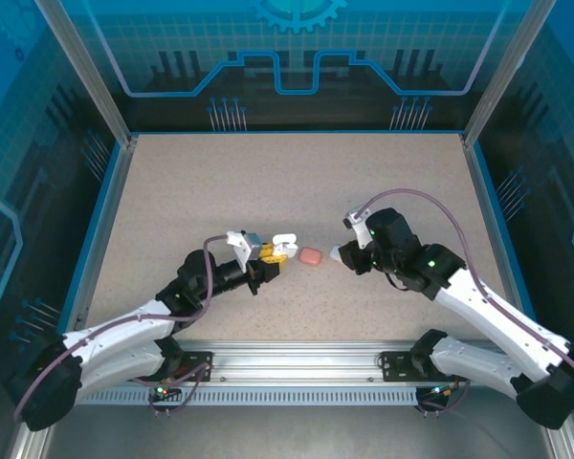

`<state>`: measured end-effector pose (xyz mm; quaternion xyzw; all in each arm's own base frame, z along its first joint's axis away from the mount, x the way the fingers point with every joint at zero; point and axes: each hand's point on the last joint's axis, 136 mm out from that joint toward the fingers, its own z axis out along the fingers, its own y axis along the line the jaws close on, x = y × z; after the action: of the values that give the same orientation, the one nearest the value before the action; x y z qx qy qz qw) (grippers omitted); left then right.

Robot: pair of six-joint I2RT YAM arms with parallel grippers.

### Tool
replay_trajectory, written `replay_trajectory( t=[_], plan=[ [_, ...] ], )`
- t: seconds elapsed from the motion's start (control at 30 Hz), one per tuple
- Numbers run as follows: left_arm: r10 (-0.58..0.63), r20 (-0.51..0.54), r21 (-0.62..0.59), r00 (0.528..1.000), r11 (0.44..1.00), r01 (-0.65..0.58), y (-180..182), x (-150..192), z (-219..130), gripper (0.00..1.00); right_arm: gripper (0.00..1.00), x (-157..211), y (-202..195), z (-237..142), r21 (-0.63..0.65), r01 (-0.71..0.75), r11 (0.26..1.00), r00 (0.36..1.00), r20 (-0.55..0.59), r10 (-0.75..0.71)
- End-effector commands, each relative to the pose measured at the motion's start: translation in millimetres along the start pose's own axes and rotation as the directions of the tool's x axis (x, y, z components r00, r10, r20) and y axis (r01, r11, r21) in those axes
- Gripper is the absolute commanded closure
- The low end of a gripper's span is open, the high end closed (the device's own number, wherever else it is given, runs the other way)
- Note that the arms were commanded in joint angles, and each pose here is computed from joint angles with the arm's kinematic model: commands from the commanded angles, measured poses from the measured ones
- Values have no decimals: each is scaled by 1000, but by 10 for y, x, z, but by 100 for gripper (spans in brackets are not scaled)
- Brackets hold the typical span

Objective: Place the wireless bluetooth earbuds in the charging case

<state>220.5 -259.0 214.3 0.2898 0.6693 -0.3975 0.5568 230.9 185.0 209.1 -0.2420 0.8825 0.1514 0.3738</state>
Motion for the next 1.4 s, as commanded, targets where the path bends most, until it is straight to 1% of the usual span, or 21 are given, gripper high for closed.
replay_trajectory(
  t=[0.0,0.07,0.2,0.43,0.63,1.03,1.37],
  plan=[
    [-14,81,93,997,996,7,-179,-335,88,100,74,-420,160,-277,1,160,987,971,178,-158],
    [-21,71,106,997,994,14,-195,-324,129,100,74,-527,254,-366,3,218,976,950,226,-213],
    [-30,74,131,997,991,20,-247,-350,176,100,74,-634,407,-420,22,298,954,915,278,-293],
    [-34,85,160,996,987,21,-318,-389,207,100,74,-750,647,-397,17,354,935,876,345,-338],
    [-30,95,161,995,987,14,-331,-415,197,100,74,-759,757,-278,22,387,922,868,327,-373],
    [-14,104,159,995,987,-3,-344,-415,171,100,74,-696,688,-169,63,386,920,879,277,-388],
    [-8,114,156,993,988,-10,-350,-440,153,100,74,-626,705,-99,47,389,920,888,245,-389]
  ],
)
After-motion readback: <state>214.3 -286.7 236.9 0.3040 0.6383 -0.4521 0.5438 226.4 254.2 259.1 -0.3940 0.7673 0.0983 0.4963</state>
